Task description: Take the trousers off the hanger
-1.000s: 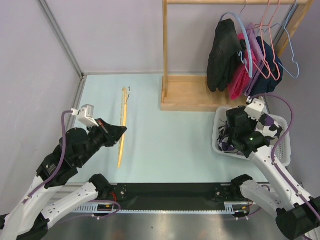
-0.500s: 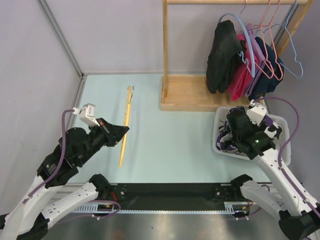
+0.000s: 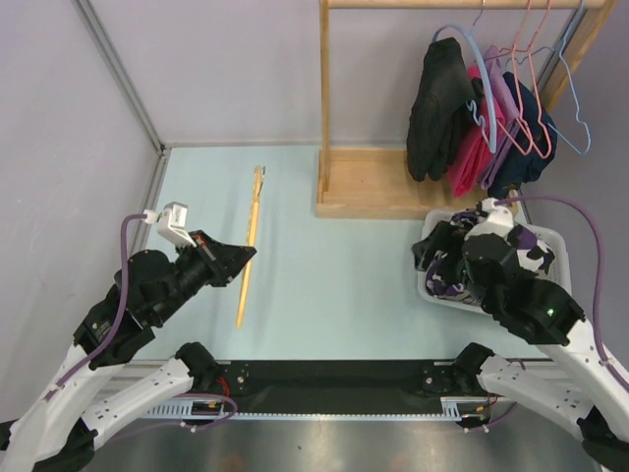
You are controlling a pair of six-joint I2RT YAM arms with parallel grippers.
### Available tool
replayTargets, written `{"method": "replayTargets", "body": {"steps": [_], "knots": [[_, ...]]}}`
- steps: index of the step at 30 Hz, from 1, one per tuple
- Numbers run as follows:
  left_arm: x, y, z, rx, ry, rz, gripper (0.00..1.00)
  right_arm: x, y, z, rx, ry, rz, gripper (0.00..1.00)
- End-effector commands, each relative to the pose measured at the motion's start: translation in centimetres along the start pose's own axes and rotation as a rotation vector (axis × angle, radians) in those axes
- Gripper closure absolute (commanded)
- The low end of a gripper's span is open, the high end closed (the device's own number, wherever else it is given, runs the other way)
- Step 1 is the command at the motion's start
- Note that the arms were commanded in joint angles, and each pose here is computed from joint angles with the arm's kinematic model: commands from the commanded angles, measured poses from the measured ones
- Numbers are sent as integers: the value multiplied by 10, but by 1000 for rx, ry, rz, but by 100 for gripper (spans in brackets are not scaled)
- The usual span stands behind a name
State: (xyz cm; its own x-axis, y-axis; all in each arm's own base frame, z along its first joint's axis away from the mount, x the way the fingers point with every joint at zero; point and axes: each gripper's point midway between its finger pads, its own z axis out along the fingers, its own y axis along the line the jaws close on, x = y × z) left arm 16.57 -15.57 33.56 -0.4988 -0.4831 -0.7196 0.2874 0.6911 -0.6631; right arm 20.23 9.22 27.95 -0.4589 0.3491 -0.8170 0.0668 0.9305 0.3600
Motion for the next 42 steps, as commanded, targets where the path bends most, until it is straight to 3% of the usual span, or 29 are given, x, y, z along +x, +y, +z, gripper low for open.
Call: {"method": "replayTargets", "body": {"steps": [1, 3, 7, 11, 14, 19, 26, 37, 42], "knots": [[-22, -24, -5, 89, -72, -40, 100, 4, 101, -15, -428, 3, 0, 7], [-22, -25, -5, 92, -73, -54, 100, 27, 137, -25, -578, 49, -39, 9], [-25, -26, -7, 96, -84, -76, 100, 32, 216, -59, -909, -1, 0, 16], [-25, -27, -9, 102, -87, -91, 100, 59, 274, -82, -1112, 53, -15, 19], [-24, -28, -8, 105, -81, -95, 100, 72, 305, -86, -1160, 56, -39, 19], [-22, -27, -9, 107, -76, -99, 100, 89, 337, -96, -1227, 55, -38, 28], [-21, -27, -9, 112, -72, -100, 100, 99, 354, -106, -1275, 54, -41, 41], [-20, -30, -11, 124, -64, -106, 100, 121, 375, -101, -1308, 99, -77, 48], [-19, -29, -9, 119, -62, -104, 100, 132, 379, -97, -1302, 124, -75, 58]]}}
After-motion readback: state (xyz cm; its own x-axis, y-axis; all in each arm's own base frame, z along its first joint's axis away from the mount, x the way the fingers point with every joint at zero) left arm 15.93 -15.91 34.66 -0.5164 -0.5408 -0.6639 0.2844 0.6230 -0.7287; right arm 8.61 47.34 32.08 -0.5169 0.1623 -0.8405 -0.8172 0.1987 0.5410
